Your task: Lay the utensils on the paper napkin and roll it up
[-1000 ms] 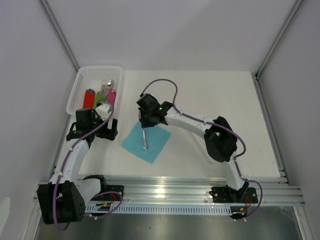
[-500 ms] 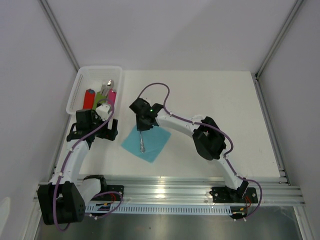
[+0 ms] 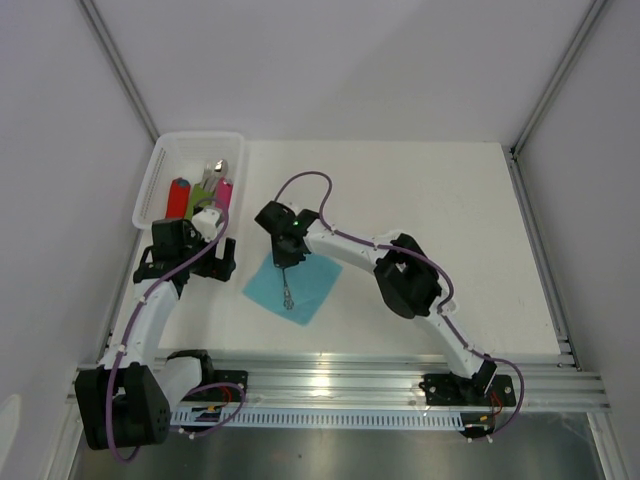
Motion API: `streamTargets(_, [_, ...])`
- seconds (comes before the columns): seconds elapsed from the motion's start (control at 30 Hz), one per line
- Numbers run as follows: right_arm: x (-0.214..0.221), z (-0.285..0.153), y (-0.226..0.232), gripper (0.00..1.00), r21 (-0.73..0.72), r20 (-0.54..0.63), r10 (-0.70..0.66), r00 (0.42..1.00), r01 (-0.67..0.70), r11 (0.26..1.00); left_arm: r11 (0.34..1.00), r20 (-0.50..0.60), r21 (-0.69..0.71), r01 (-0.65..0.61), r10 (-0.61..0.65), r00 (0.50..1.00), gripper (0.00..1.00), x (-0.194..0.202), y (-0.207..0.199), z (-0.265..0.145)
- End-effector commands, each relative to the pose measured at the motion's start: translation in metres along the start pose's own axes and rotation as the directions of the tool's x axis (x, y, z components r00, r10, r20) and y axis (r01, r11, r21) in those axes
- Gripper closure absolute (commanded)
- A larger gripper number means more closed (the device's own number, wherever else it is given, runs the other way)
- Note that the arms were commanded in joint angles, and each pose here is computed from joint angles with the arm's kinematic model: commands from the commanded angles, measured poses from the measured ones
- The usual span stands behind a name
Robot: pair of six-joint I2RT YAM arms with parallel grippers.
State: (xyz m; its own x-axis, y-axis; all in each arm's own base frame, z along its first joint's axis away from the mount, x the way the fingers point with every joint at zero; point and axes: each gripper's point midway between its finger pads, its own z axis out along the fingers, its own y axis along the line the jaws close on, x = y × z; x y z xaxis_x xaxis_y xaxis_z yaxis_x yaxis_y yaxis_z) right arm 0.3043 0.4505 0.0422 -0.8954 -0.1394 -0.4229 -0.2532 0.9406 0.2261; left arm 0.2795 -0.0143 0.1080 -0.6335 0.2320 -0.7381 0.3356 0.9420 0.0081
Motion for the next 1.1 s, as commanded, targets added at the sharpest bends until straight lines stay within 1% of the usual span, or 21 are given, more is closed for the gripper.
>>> streamTargets(0.0, [-0.006,0.005,0.006,1.00,0.017,0.013,-0.024,1.000,0.024,1.000,1.000,0.027,-0.001,-0.010,0.010,1.000,0.01,-0.003,0.001,-0.001])
streamTargets(0.17, [-0.003,0.014,0.005,0.98,0.033,-0.005,-0.033,0.999,0.033,0.999,1.000,0.030,0.001,-0.012,0.012,0.999,0.01,-0.004,0.001,-0.001])
streamTargets(0.3, [-0.004,0.015,0.005,0.98,0.034,0.001,-0.039,0.999,0.039,0.999,1.000,0.022,0.007,-0.010,0.010,1.000,0.01,-0.003,0.000,0.001])
streamTargets(0.37, [-0.004,0.016,0.004,0.96,0.036,0.001,-0.041,0.999,0.041,0.999,1.000,0.022,0.006,-0.009,0.009,1.000,0.00,-0.003,0.001,0.001])
streamTargets(0.4, [-0.005,0.016,0.004,0.95,0.035,0.002,-0.041,0.999,0.041,0.999,1.000,0.022,0.007,-0.010,0.010,1.000,0.00,-0.003,0.001,0.001])
streamTargets(0.43, [-0.005,0.016,0.004,0.89,0.034,0.001,-0.042,0.999,0.042,0.999,1.000,0.021,0.006,-0.010,0.010,1.000,0.01,-0.003,0.001,0.001])
streamTargets(0.7, [-0.010,0.010,0.007,0.76,0.017,0.010,-0.047,0.999,0.047,0.999,1.000,0.018,0.008,-0.007,0.007,1.000,0.01,-0.002,0.000,0.001])
streamTargets(0.8, [-0.014,0.004,0.010,0.74,0.008,0.020,-0.053,0.998,0.053,0.999,1.000,0.015,0.007,-0.005,0.005,1.000,0.01,-0.002,0.001,0.001])
streamTargets(0.9, [-0.028,-0.015,0.016,0.71,-0.010,0.061,-0.068,0.996,0.068,0.998,1.000,0.017,0.009,-0.007,0.007,1.000,0.00,-0.003,0.000,0.001])
streamTargets(0.93, [-0.038,-0.032,0.020,0.70,-0.025,0.093,-0.070,0.993,0.073,0.997,1.000,0.015,0.009,-0.008,0.008,1.000,0.01,-0.002,0.000,0.001])
streamTargets(1.0, [-0.057,-0.056,0.019,0.67,-0.002,0.174,-0.098,0.980,0.100,0.995,1.000,0.015,0.008,-0.008,0.008,1.000,0.01,-0.003,0.001,0.000])
streamTargets(1.03, [-0.068,-0.088,0.023,0.65,-0.015,0.235,-0.114,0.965,0.121,0.993,1.000,0.015,0.004,-0.010,0.010,1.000,0.00,-0.004,0.001,-0.001])
streamTargets(1.07, [-0.079,-0.104,0.019,0.64,0.010,0.291,-0.134,0.947,0.137,0.991,1.000,0.006,0.006,-0.010,0.010,1.000,0.01,-0.002,0.001,-0.001])
